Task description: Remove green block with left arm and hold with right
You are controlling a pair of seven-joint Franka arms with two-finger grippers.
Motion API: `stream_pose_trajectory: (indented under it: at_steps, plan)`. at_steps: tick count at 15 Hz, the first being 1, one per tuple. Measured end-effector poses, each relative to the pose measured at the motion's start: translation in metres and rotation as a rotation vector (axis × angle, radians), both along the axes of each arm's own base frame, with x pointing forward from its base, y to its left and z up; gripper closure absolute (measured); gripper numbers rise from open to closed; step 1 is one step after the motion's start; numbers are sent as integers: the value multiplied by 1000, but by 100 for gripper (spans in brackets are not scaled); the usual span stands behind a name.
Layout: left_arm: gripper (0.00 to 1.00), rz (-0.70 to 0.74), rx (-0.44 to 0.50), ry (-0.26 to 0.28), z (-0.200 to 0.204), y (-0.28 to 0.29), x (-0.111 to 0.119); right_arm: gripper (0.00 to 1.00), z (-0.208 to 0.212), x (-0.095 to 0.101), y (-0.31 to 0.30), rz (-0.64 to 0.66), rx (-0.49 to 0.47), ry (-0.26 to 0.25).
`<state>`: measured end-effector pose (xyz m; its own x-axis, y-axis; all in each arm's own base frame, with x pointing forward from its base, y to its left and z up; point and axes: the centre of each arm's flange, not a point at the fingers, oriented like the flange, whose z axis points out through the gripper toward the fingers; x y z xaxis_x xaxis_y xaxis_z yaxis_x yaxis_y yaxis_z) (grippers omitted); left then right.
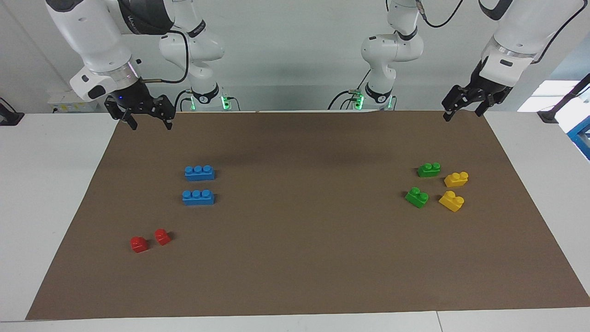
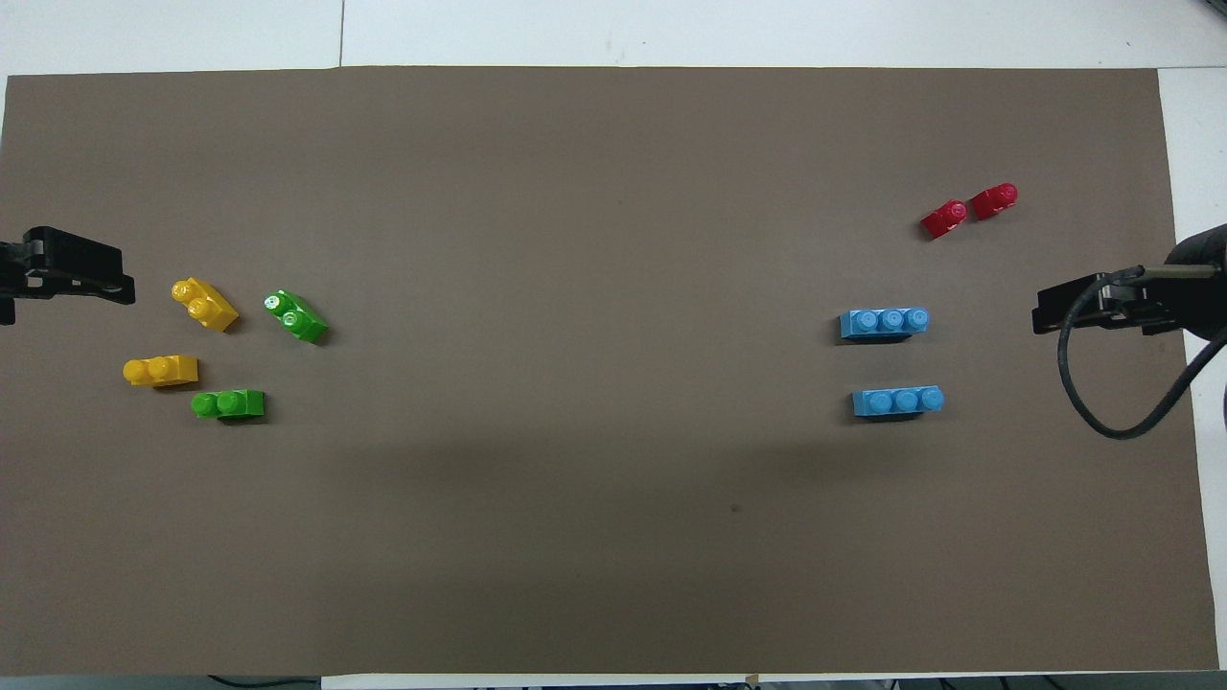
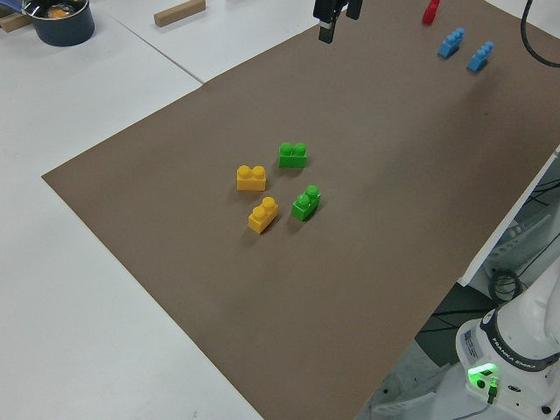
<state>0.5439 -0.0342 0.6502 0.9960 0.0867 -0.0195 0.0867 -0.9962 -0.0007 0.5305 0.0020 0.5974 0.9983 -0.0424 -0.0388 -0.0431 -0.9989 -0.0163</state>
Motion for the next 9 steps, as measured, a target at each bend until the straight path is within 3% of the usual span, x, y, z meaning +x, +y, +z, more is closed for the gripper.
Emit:
stream_pose_trajectory:
  at_steps: [9]
  plan:
    - [0,4,0,10,-5,2,2,0,0,0,-1,-2,-3,0]
